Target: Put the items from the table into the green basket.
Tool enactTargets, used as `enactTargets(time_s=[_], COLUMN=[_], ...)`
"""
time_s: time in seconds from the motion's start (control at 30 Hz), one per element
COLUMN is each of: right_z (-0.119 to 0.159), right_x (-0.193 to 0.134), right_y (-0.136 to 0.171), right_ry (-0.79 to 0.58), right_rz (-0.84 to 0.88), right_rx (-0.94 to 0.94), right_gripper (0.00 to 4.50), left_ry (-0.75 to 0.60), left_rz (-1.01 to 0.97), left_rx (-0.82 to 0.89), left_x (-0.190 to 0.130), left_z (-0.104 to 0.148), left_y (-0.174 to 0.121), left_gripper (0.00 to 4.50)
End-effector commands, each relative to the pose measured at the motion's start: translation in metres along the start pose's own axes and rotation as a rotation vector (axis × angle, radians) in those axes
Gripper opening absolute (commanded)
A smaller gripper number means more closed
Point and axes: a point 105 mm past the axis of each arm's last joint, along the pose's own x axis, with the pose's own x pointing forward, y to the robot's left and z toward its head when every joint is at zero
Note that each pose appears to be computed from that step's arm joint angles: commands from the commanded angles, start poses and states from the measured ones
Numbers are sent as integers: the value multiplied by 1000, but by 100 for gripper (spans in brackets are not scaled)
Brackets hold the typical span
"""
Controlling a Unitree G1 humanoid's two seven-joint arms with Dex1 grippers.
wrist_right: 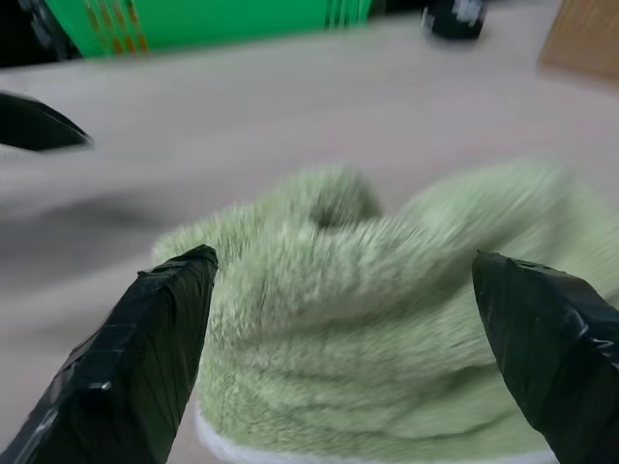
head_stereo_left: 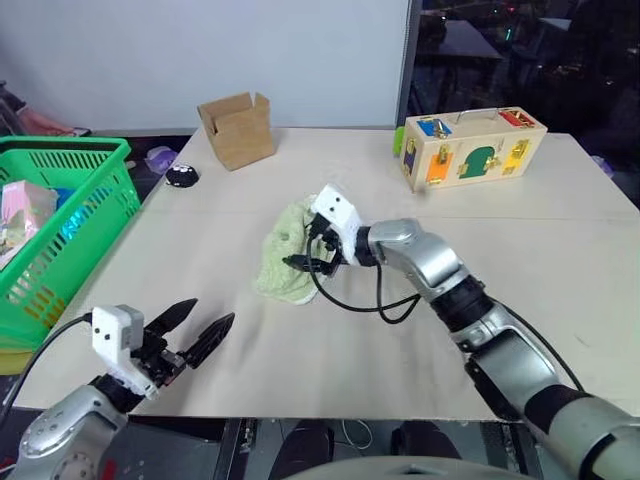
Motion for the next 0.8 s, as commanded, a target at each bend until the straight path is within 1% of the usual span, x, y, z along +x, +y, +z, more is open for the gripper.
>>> enactTargets(time_s=[0.03, 0.07, 0.17, 0.23, 0.27, 0.3, 0.33, 0.4, 0.43, 0.5, 0.57, 0.6, 0.67, 0.73, 0.8], right_z=[4, 1, -1, 2, 4, 5, 5, 8, 8, 5, 0, -4, -11, -14, -17], right_x=[15, 19, 29, 30, 28, 25, 23, 2, -12, -49, -84, -109, -169, -215, -290], right_y=[-11, -14, -14, -14, -20, -27, -32, -64, -81, -107, -120, -125, -130, -128, -131], right_ry=[19, 30, -2, -40, -59, -71, -79, -111, -116, -126, -127, -115, -93, -75, -41], right_rz=[-42, -56, -54, -46, -80, -115, -139, -297, -381, -495, -560, -587, -677, -761, -962], right_rx=[-26, -31, -2, 23, 24, 20, 15, 22, 11, -14, -15, -40, -50, -45, -23], right_gripper=[450, 450, 369, 268, 217, 181, 132, 36, 5, 5, 5, 5, 5, 5, 5], left_ry=[-36, -24, -26, -33, -33, -33, -32, -36, -38, -45, -54, -55, -62, -69, -74], left_rz=[-76, -78, -52, -48, -49, -50, -50, -42, -38, -32, -29, -33, -44, -61, -108], left_rx=[84, 94, 124, 126, 125, 125, 125, 125, 126, 127, 125, 127, 125, 122, 126], left_x=[-7, -8, -4, -2, -1, 0, 1, 4, 5, 7, 9, 10, 14, 18, 28], left_z=[21, 20, 21, 22, 22, 21, 21, 20, 20, 21, 23, 23, 26, 28, 32], left_y=[-10, -11, -11, -12, -14, -15, -16, -17, -16, -16, -15, -16, -18, -21, -25], left_gripper=[447, 447, 450, 450, 450, 450, 450, 450, 450, 450, 450, 450, 450, 450, 450])
